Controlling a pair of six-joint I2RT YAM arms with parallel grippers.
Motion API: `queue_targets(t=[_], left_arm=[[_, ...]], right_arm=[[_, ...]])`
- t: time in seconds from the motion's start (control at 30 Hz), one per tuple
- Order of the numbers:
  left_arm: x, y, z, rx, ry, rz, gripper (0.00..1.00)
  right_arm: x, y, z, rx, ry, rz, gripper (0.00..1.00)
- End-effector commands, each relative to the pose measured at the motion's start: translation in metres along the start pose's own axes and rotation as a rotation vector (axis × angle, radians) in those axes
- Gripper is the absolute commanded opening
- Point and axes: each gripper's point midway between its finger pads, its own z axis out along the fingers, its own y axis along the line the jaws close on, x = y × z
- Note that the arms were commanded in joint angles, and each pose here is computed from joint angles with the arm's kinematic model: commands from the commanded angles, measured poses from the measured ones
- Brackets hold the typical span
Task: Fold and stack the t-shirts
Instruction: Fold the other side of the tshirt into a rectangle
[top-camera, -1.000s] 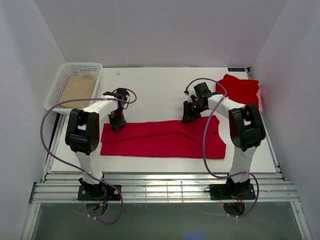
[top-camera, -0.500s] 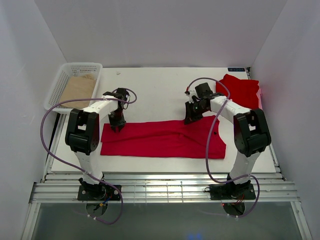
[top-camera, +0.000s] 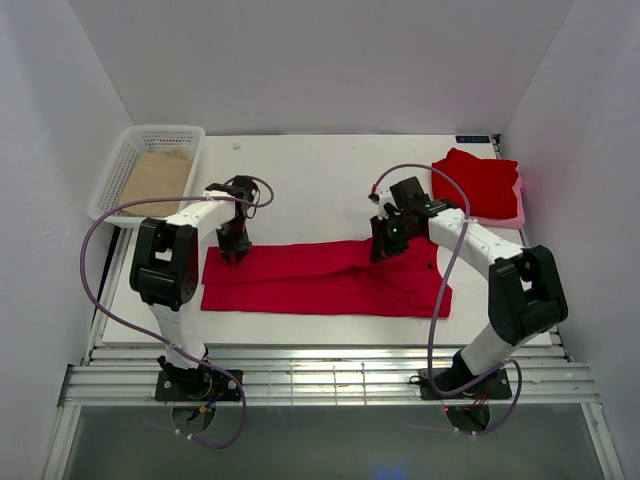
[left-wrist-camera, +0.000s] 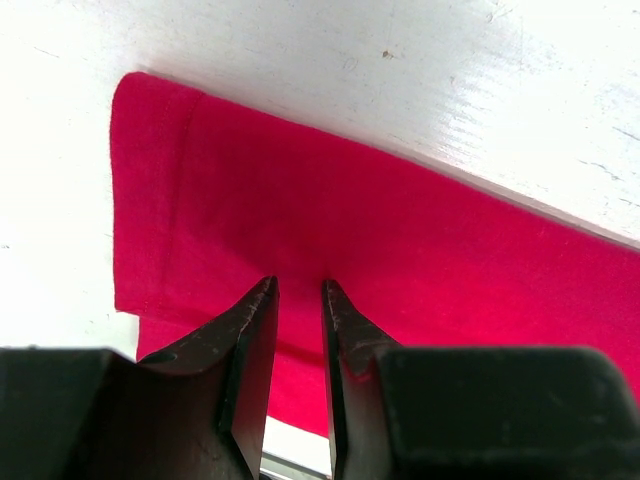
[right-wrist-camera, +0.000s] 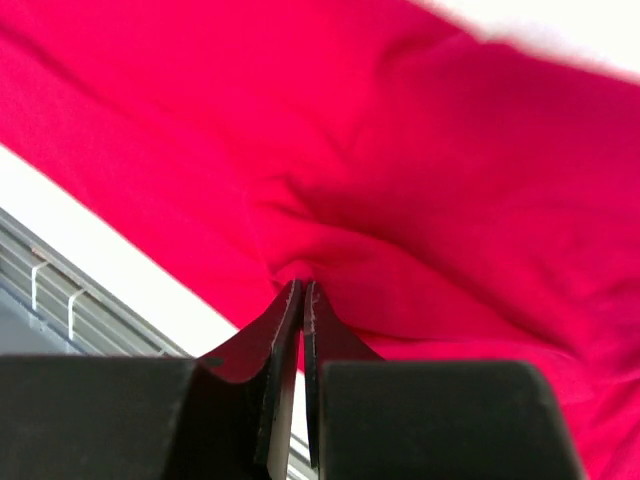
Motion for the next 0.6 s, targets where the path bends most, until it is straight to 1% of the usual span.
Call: queue_targets(t=[0.0, 0.17, 0.27, 0.37, 0.4, 0.43, 0.47, 0.5, 0.57], left_arm=[[-0.011, 0.003, -0.02, 0.03, -0.067, -0.021, 0.35], [-0.009, 0.003, -0.02, 0.041, -0.065, -0.02, 0.34], [-0.007, 0.002, -0.019, 0.046, -0.061, -0.015, 0.34], [-0.006, 0.002, -0.018, 0.047, -0.061, -0.012, 0.34], [-0.005, 0.003, -0.018, 0.044, -0.059, -0.009, 0.33], [-0.005, 0.003, -0.017, 0.046, -0.058, -0.008, 0.33], [-0.005, 0.003, -0.017, 0.046, -0.059, -0.01, 0.33], [-0.004, 0.002, -0.017, 0.049, -0.058, -0.008, 0.33], [-0.005, 0.002, -0.017, 0.053, -0.059, -0.01, 0.33]], right_arm=[[0.016, 0.017, -0.014, 0.003, -0.009, -0.005, 0.08], [0.043, 0.034, -0.021, -0.003, -0.018, 0.013, 0.08], [0.052, 0.044, -0.025, -0.015, -0.031, 0.007, 0.08], [0.065, 0.05, -0.026, -0.028, -0.024, 0.015, 0.09], [0.073, 0.049, -0.024, -0.027, -0.01, 0.025, 0.12], [0.078, 0.05, -0.023, -0.032, 0.0, 0.023, 0.23], [0.081, 0.052, -0.024, -0.041, 0.005, 0.019, 0.28], [0.088, 0.052, -0.022, -0.038, 0.021, 0.02, 0.36], [0.09, 0.048, -0.025, -0.013, 0.013, 0.018, 0.38]])
